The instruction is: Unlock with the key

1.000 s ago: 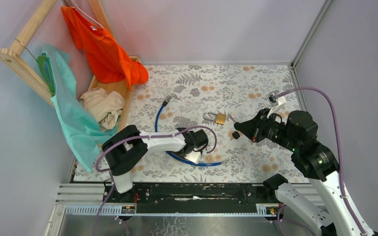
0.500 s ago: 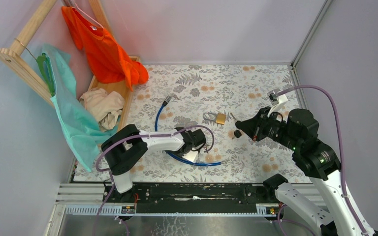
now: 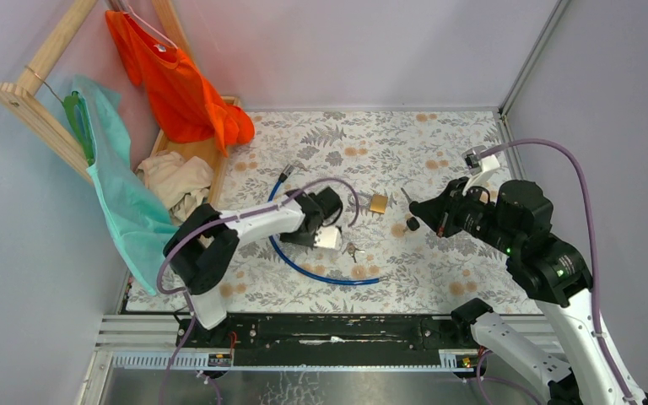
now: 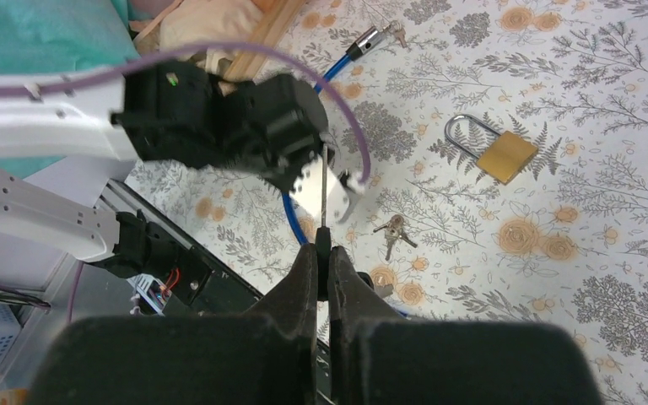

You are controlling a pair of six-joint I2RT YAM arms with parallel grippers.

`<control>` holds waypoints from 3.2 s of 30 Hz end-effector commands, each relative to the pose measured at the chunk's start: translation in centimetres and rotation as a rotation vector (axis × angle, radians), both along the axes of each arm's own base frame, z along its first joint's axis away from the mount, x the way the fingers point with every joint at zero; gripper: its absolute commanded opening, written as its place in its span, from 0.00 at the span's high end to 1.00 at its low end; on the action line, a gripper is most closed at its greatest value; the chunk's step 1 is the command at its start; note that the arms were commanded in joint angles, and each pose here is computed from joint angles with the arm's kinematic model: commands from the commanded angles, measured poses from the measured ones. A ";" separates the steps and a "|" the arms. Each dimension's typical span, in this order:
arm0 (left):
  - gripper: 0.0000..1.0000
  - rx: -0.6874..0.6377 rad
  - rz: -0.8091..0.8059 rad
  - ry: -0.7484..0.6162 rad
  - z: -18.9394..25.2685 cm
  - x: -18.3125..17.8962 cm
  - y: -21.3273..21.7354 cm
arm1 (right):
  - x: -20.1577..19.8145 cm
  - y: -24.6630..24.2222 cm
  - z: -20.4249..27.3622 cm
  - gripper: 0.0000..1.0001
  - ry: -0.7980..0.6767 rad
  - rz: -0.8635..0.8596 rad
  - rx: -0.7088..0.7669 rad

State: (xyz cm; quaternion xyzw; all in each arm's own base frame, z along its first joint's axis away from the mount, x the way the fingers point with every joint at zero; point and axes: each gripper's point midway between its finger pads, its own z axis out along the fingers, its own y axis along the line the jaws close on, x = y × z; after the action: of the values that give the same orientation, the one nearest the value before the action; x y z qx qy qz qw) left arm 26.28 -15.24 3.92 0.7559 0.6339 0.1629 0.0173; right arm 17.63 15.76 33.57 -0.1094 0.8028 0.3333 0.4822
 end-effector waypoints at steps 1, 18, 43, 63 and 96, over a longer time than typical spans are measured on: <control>1.00 -0.274 0.177 0.018 4.6 2.2 -1.3 | 0.7 -0.4 1.6 1.00 -0.047 -0.022 -0.016; 1.00 -1.290 0.103 0.519 27.2 -2.4 -9.4 | 1.7 7.4 1.4 1.00 -0.037 0.361 0.106; 1.00 -1.538 -0.040 0.712 28.8 -7.0 -8.8 | -0.5 12.8 -0.6 1.00 -0.031 0.620 -0.015; 1.00 -1.493 -0.078 0.776 28.6 -9.5 -10.0 | -1.0 13.1 -0.2 1.00 -0.031 0.651 -0.046; 1.00 -1.460 -0.089 0.763 28.6 -9.8 -10.1 | -1.5 14.9 0.3 1.00 -0.063 0.706 -0.063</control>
State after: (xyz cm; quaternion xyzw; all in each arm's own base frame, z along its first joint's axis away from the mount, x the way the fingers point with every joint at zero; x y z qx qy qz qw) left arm 18.21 -24.42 29.24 0.5844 0.5627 -0.5207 0.2659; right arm 16.00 29.18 30.05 -0.3832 0.7631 0.4249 0.3006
